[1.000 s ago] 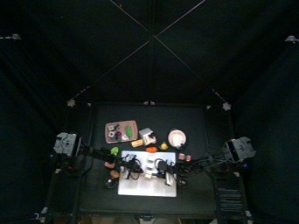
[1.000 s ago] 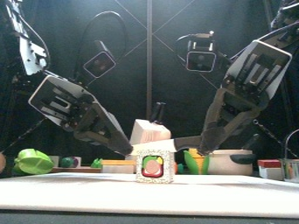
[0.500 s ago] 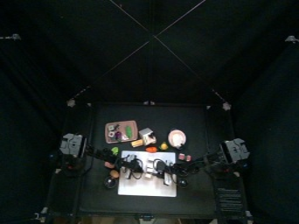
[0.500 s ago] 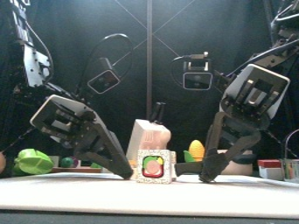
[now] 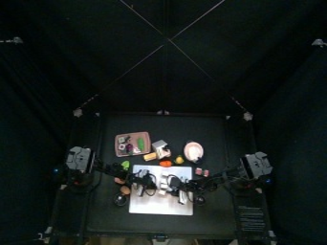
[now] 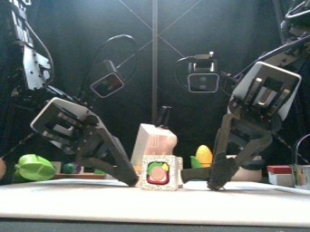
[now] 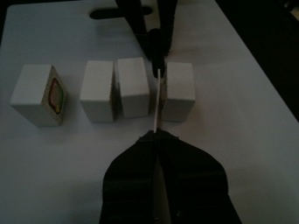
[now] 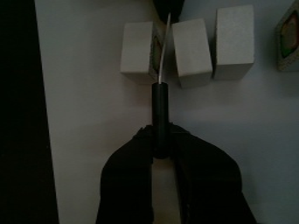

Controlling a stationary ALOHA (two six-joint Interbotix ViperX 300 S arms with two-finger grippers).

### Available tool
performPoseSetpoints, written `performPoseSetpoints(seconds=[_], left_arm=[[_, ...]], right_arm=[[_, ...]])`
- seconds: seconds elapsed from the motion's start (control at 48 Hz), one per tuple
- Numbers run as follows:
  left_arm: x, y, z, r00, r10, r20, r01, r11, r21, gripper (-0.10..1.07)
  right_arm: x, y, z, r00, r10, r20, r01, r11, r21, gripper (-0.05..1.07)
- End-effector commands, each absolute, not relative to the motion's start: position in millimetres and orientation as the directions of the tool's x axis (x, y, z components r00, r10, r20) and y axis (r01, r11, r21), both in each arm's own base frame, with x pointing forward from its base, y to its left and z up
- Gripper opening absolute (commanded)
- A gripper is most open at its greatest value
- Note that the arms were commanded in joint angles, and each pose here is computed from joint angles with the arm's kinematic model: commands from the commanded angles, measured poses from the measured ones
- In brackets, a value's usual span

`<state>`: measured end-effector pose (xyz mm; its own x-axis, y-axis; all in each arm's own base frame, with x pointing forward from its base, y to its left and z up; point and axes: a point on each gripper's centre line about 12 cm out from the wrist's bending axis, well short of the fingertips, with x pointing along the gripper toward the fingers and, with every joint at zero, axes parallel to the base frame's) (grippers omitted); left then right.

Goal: Cut third and fourth piece of sushi

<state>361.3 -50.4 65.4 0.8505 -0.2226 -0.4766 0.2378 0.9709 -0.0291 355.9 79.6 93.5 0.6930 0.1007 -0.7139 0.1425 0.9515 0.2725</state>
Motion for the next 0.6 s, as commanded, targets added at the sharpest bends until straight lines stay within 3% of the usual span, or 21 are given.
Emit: performPoseSetpoints(seconds=[0.0,0.292,0.583], left_arm=[[370.5,-55.4,81.3,0.874,-0.232,-0.426,0.244,0.969,-0.027,0.4],[370.1,-58.9,91.4,0.877,-0.238,-0.418,0.254,0.967,-0.018,0.4],[371.5,-59.0,111.2,0.889,-0.235,-0.392,0.254,0.967,-0.003,0.4]], right_arm=[[368.0,86.7,111.0,0.727,0.12,-0.676,0.113,0.95,0.29,0.31],[371.3,90.7,117.8,0.721,0.141,-0.678,0.085,0.954,0.289,0.31],[371.2,91.0,140.8,0.76,0.154,-0.632,0.041,0.958,0.284,0.31]])
